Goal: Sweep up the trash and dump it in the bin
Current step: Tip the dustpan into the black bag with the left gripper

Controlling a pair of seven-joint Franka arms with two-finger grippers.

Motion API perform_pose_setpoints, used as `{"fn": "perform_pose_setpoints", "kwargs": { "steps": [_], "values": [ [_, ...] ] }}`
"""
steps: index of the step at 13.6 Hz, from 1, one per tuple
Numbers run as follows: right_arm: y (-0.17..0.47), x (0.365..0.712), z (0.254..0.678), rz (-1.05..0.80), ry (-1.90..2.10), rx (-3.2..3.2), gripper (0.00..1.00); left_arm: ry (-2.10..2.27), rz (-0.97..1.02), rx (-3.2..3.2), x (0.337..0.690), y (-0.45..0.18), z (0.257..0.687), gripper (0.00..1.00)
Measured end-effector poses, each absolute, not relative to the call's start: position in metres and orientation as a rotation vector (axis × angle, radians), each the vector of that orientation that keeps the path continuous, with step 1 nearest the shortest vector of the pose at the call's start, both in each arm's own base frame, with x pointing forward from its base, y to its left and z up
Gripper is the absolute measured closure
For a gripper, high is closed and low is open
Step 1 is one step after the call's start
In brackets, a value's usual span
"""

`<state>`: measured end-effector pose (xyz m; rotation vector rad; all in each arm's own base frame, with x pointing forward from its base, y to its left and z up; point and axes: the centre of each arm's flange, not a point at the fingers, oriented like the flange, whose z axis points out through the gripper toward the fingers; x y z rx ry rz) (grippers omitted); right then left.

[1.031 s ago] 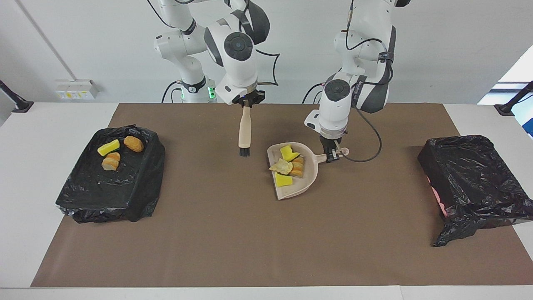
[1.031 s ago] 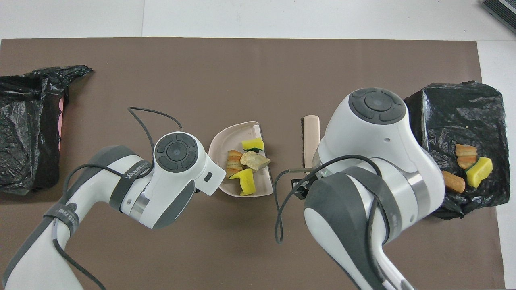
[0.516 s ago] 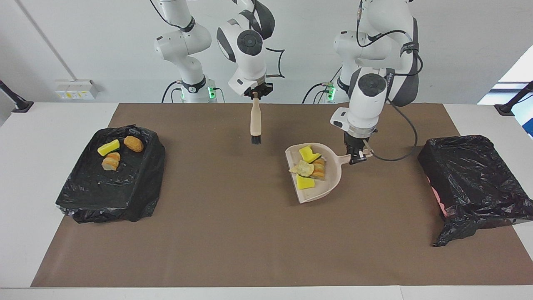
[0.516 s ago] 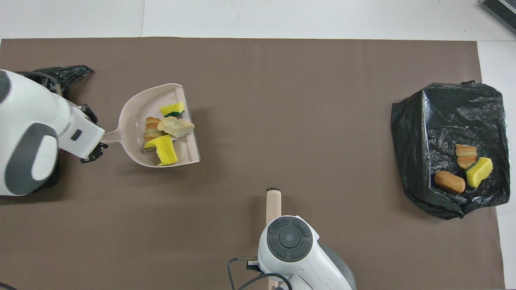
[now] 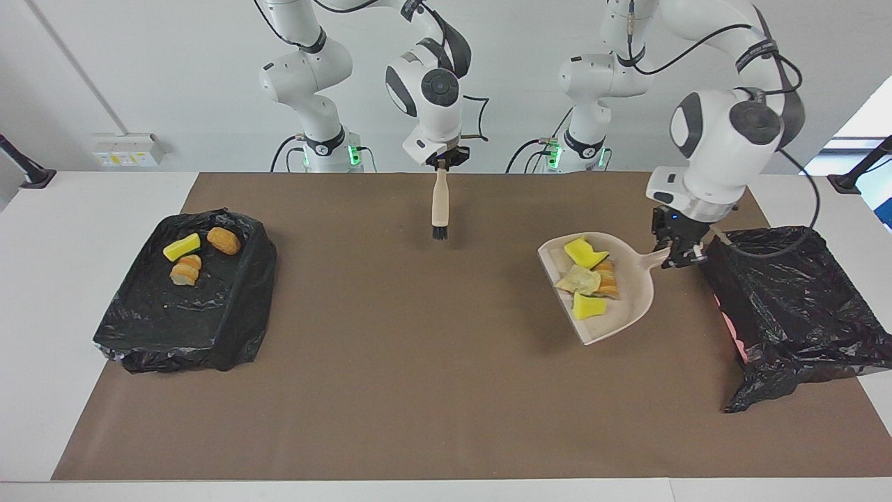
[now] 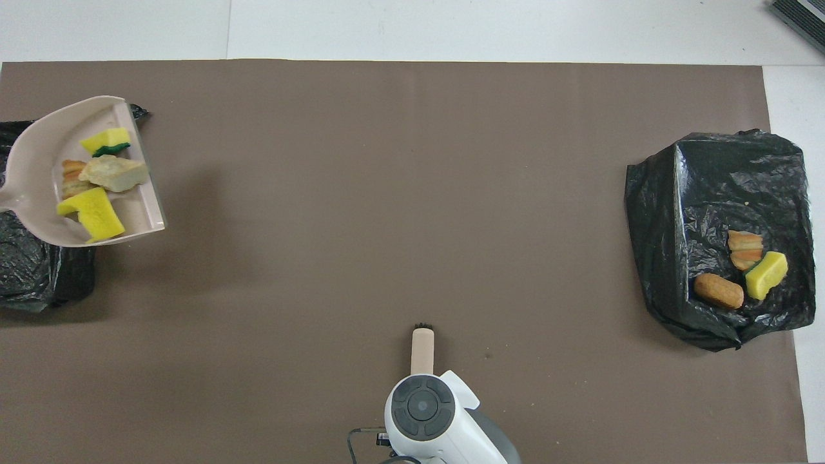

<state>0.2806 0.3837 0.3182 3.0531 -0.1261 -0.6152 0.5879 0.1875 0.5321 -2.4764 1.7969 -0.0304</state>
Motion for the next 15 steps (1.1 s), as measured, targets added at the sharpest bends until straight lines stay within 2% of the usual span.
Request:
{"fn": "perform_pose_setpoints", "kwargs": {
  "steps": [5,7,10,11,13,15],
  "values": [
    [0.384,0.281,0.319,-0.614,-0.125,3.054,0.73,1.809,0.048,-2.352,0.603,0.303,0.534,0.67],
    [0.383,0.282,0.319,-0.614,-0.129,3.056,0.68,1.822,0.165,-2.234,0.605,0.336,0.53,0.67],
    [0.388,0.29,0.328,-0.58,-0.116,3.074,0.37,1.818,0.388,-2.058,0.607,0.348,0.537,0.67],
    [0.389,0.296,0.333,-0.563,-0.119,3.087,0.22,1.819,0.461,-2.001,0.609,0.347,0.539,0.67],
    [0.387,0.318,0.347,-0.496,-0.133,3.113,0.03,1.825,0.557,-1.924,0.612,0.343,0.54,0.67],
    [0.371,0.357,0.369,-0.393,-0.191,3.143,0.0,1.826,0.643,-1.853,0.615,0.339,0.541,0.67]
  ]
}}
